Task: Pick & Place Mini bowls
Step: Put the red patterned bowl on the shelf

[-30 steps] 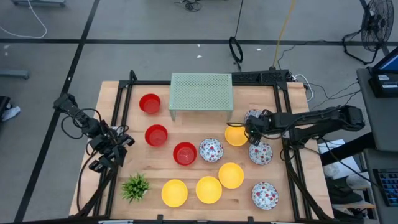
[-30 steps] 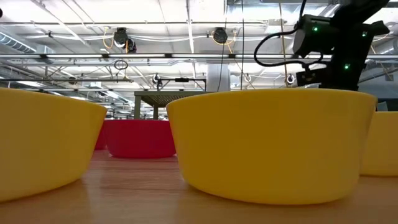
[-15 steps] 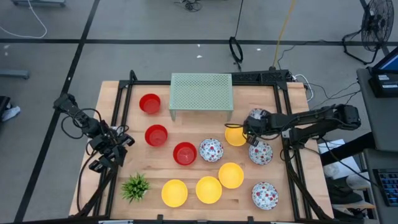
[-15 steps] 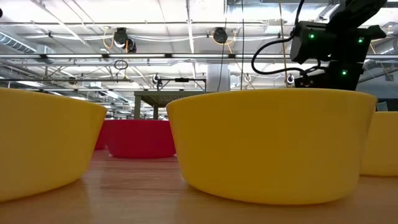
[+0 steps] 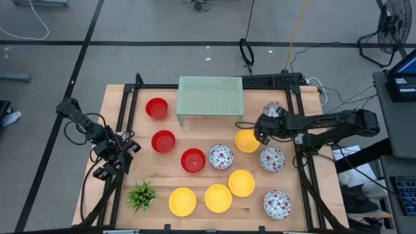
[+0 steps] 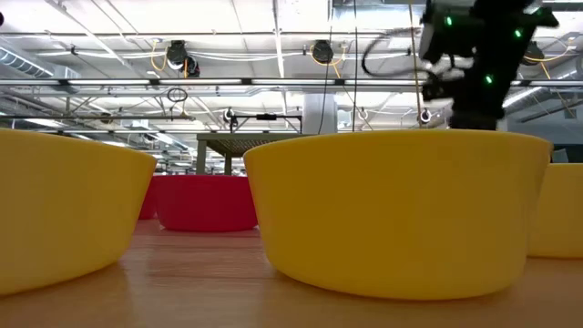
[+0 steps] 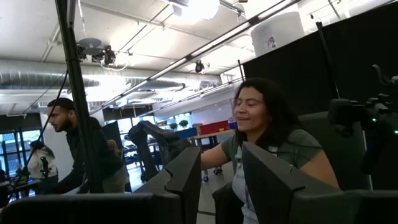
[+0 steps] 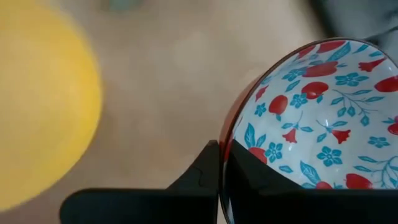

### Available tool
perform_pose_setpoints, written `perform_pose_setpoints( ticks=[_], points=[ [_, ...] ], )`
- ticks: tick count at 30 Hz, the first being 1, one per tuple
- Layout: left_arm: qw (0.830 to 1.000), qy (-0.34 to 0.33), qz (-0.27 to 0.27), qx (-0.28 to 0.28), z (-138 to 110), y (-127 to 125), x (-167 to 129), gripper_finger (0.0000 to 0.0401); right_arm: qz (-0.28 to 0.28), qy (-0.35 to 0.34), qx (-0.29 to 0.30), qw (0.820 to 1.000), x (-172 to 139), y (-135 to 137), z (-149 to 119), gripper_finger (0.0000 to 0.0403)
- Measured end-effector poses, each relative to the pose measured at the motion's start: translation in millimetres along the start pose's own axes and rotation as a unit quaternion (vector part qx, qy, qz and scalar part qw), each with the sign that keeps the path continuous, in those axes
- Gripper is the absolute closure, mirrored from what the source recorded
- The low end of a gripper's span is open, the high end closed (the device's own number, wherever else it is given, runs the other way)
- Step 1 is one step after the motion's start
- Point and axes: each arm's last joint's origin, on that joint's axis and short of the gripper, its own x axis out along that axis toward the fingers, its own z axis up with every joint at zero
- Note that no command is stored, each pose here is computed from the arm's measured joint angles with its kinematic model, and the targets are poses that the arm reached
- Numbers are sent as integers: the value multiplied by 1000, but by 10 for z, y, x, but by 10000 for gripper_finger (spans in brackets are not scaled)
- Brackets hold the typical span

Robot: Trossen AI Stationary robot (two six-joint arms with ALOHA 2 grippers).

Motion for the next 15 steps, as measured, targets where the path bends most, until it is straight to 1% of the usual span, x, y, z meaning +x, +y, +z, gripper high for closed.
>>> perform_pose_setpoints(
  ticks=[2,6,10,12,15],
  points=[
    [1000,0,0,0,-1,0,0,279,-9,-31,6,999,-132,-48,148,401],
    [1000,0,0,0,-1,0,0,279,12,-93,7,996,-402,-124,437,401],
    [1000,0,0,0,-1,0,0,279,32,-168,8,985,-625,-179,690,402],
    [1000,0,0,0,0,0,0,279,51,-198,5,979,-698,-175,804,402],
    [1000,0,0,0,0,0,0,279,107,-219,-10,970,-709,-97,947,402]
  ],
)
